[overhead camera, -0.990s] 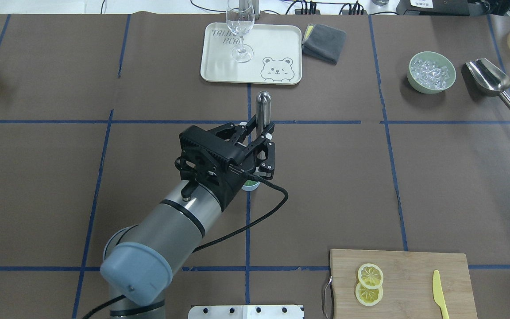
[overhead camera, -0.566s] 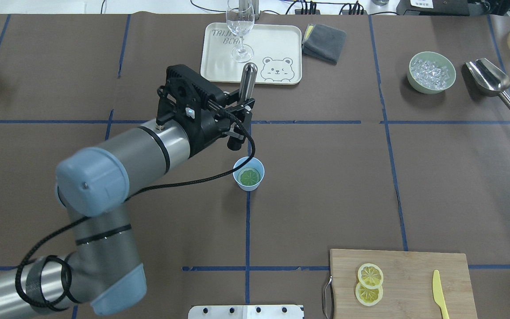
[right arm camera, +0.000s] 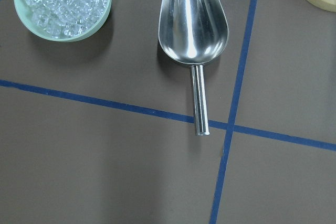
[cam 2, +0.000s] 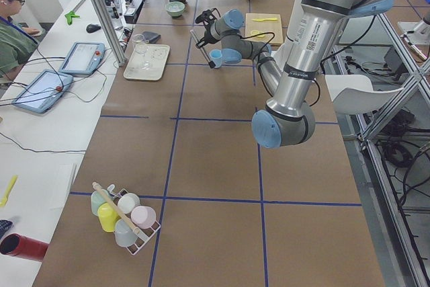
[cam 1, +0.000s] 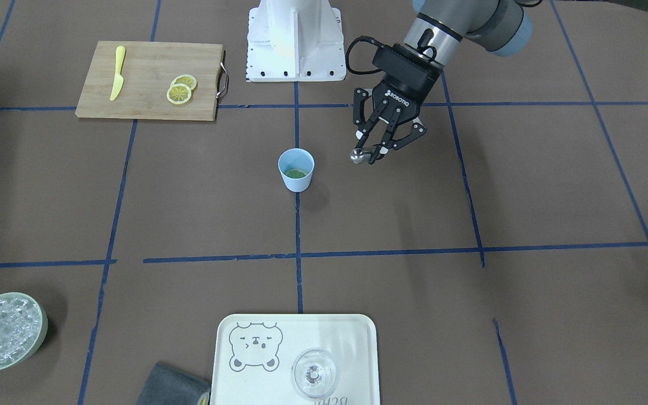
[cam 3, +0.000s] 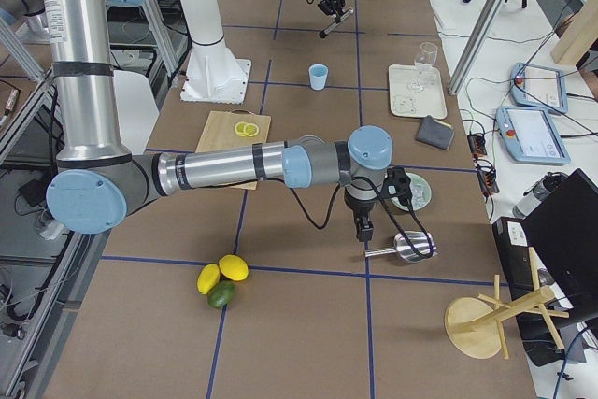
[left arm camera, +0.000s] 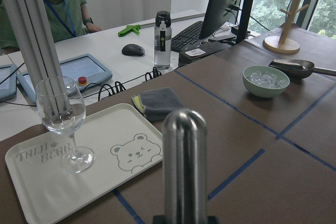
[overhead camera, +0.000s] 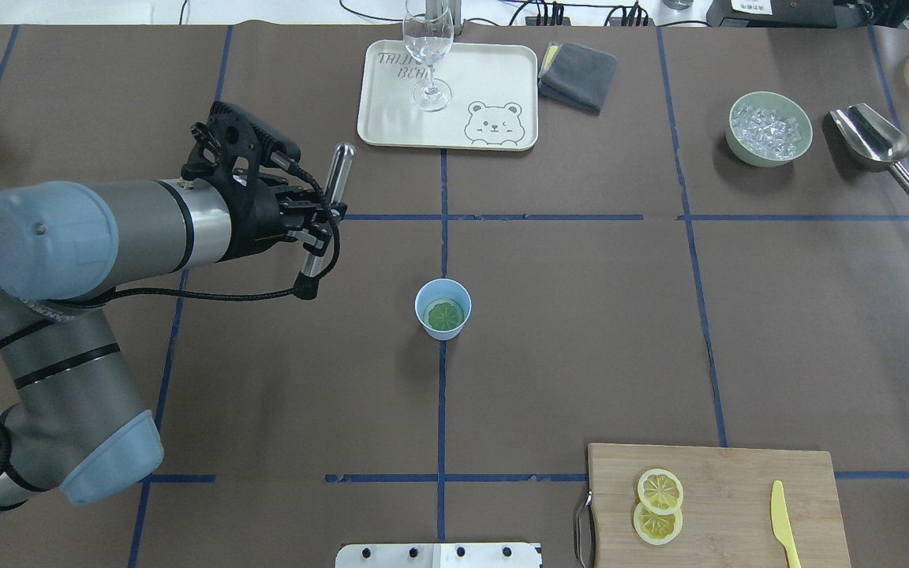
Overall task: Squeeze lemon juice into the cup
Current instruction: 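Lift the metal rod out of the cup and carry it back with the left gripper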
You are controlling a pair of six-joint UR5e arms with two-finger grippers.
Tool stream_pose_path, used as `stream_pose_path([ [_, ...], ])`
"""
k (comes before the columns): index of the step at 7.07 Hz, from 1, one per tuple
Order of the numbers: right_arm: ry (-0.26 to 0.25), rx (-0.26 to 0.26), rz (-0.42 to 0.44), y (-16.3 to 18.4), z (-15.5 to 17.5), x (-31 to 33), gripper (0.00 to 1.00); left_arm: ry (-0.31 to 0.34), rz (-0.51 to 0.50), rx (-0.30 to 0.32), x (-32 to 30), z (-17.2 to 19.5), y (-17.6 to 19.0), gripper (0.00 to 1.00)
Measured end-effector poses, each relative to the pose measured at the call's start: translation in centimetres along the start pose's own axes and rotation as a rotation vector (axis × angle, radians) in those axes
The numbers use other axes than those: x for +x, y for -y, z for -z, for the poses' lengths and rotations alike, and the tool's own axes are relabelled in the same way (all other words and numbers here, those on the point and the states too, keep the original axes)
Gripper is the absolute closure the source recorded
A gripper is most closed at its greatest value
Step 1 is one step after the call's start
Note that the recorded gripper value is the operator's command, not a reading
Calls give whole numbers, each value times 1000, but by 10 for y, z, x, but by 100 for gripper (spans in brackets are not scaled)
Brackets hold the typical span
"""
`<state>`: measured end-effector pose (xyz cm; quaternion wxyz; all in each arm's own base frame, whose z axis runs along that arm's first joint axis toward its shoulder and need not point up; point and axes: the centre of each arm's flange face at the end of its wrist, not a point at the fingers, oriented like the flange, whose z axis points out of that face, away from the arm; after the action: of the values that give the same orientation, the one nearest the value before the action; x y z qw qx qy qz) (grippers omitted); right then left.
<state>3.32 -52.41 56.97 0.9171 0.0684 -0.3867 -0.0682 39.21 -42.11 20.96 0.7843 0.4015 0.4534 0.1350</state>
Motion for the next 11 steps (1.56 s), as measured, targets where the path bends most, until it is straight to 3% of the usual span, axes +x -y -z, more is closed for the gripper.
stream_pose_path([
  [3, -1, 1, 1, 0, 0, 0, 0, 165, 235, -247, -33, -11, -22, 100],
  [6, -2, 3, 3, 1, 2, -1, 0, 307, 366, -524, -78, -18, -43, 100],
  [8, -3, 6, 7, 1, 3, -3, 0, 424, 346, -681, -110, -35, -65, 100],
  [11, -3, 6, 6, 1, 3, -3, 0, 549, 327, -827, -194, -65, -91, 100],
])
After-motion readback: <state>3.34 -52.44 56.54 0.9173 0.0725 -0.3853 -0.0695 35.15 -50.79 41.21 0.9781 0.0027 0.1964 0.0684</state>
